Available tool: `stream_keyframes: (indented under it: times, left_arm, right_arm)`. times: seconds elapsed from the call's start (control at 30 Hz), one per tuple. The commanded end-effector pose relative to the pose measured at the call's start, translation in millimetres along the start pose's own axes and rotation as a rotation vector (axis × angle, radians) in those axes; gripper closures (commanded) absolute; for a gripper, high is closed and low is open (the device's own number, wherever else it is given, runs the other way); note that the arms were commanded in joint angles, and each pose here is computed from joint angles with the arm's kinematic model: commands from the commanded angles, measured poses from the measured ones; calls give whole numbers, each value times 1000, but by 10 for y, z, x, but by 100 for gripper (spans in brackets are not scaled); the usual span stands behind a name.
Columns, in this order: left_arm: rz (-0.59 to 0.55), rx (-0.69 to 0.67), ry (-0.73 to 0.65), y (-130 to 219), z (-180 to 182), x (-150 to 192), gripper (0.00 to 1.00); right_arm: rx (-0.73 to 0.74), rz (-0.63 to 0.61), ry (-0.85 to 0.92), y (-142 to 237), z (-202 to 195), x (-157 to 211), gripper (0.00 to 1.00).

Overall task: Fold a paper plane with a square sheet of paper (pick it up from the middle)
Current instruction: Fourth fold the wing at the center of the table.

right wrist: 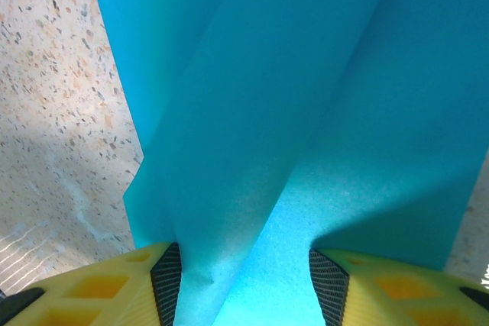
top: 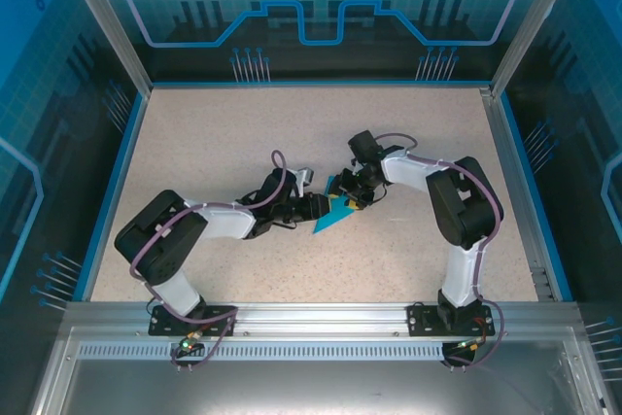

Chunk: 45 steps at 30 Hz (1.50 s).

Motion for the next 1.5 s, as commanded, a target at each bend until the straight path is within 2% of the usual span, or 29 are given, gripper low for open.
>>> stream_keyframes:
  times: [0.0, 0.4, 1.47]
  left_arm:
    - [35, 17, -2, -41, -37, -44, 72]
    - [92, -66, 23, -195, 97, -26, 79]
    - [101, -149, 34, -272, 235, -6, 82]
  right_arm:
    - [259, 47, -80, -305, -511, 118, 46]
    - [294, 63, -69, -347, -527, 129, 46]
    - [339, 75, -81, -400, -618, 144, 52]
Point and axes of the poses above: each hand's point on the last joint's axis, 136 mm out from that joint toward the fingers, its own y axis back along the fingers, its own z axis along the line the jaws close on, x = y × z, the point moved 7 cm from there along y, back along the fingers, and after that the axes turned 4 degrees about -y, right-handed, at the moved point
